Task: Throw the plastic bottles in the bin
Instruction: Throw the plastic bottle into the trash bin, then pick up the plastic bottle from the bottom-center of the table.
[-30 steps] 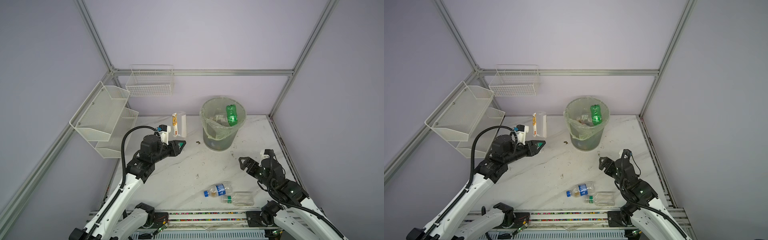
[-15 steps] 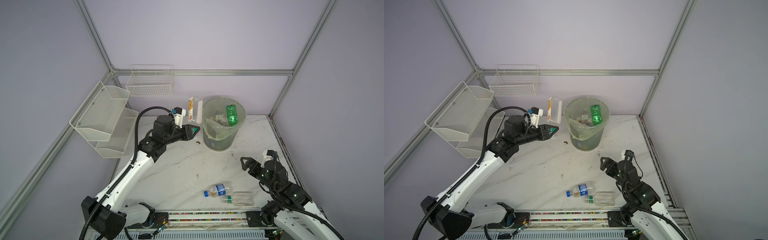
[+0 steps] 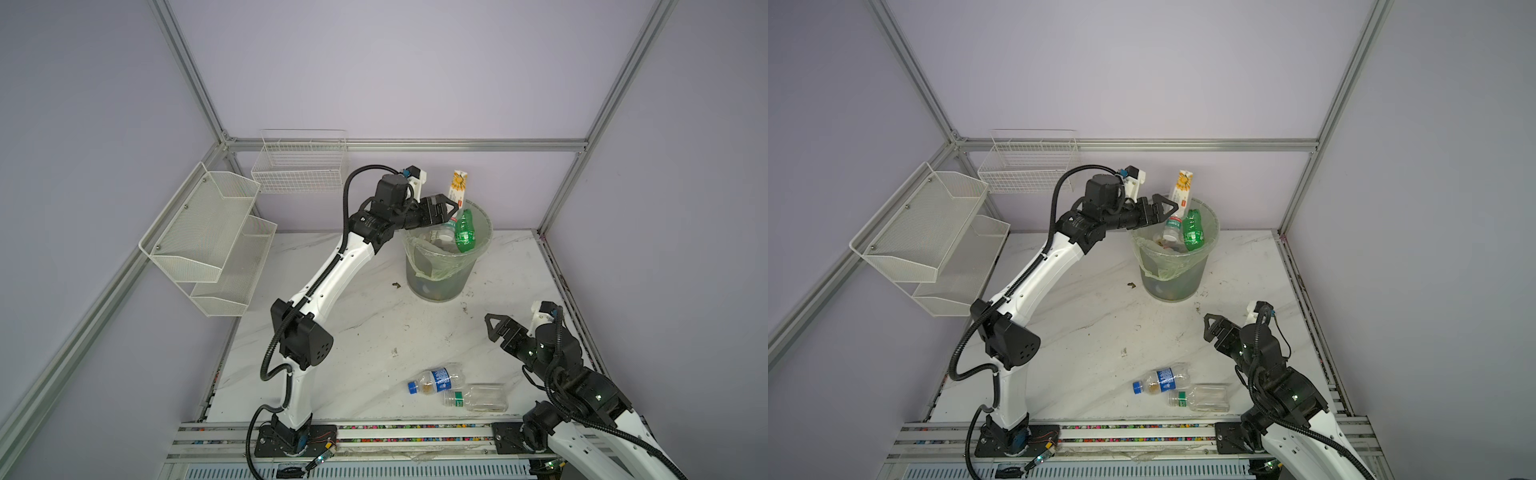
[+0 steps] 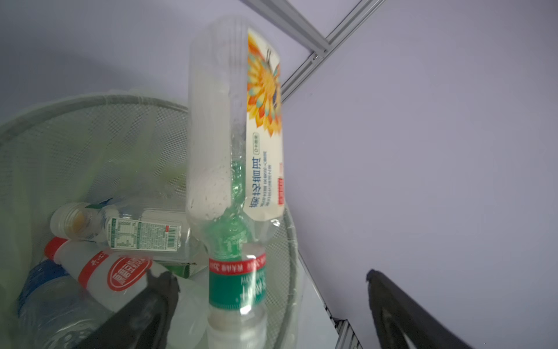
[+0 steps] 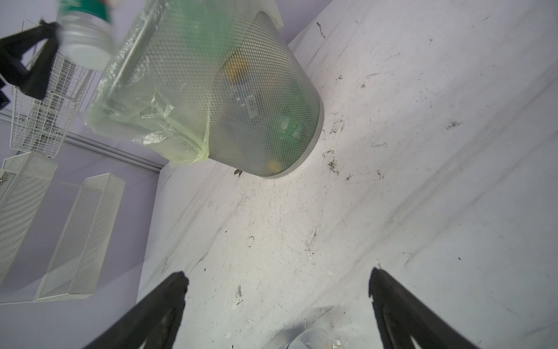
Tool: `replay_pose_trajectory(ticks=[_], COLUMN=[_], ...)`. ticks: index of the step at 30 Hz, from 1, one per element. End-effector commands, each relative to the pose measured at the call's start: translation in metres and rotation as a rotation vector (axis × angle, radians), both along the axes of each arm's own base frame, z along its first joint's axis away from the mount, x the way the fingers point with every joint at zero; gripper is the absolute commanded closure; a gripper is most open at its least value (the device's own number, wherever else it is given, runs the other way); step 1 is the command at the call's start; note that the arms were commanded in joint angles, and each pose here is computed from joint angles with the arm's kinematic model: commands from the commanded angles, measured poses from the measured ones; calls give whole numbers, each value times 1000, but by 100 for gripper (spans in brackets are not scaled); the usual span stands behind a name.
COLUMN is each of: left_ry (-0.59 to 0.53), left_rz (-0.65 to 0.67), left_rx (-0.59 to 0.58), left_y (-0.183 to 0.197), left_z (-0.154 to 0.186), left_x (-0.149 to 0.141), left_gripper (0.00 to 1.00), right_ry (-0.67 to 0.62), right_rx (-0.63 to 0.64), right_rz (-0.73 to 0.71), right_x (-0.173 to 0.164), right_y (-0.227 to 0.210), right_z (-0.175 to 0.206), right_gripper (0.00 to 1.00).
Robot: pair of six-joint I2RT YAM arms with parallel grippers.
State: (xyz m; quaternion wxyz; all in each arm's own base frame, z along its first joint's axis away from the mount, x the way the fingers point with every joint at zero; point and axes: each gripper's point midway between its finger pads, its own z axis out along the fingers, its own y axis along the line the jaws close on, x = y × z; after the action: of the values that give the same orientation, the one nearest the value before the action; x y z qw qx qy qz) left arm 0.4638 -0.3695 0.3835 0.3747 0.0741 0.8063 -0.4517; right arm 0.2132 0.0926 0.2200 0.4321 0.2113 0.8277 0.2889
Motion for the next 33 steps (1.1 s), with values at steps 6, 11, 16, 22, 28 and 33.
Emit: replay_pose_trajectory(ticks=[6, 11, 16, 22, 28, 33], left_ry=[-173, -241, -261, -204, -88, -8], left_rz=[136, 215, 242, 327, 388, 397], left_rx=[13, 18, 59, 163, 221, 233], left_y=[66, 109, 138, 192, 238, 256], left_z=[79, 97, 96, 52, -17, -57], left_x=[-49, -78, -100, -109, -109, -107], left_gripper=[0, 0, 0, 0, 0, 0], right_ry=[-14, 4, 7, 26, 86, 145], right_rx=[7, -14, -16, -14, -58, -96], right_rz=[-40, -35, -31, -25, -28, 7], right_x=[-5, -2, 0, 1, 3, 2], right_y=[-11, -9, -7, -4, -3, 1], right_z=[10, 6, 6, 4, -6, -20], right_gripper=[3, 3, 3, 3, 3, 3])
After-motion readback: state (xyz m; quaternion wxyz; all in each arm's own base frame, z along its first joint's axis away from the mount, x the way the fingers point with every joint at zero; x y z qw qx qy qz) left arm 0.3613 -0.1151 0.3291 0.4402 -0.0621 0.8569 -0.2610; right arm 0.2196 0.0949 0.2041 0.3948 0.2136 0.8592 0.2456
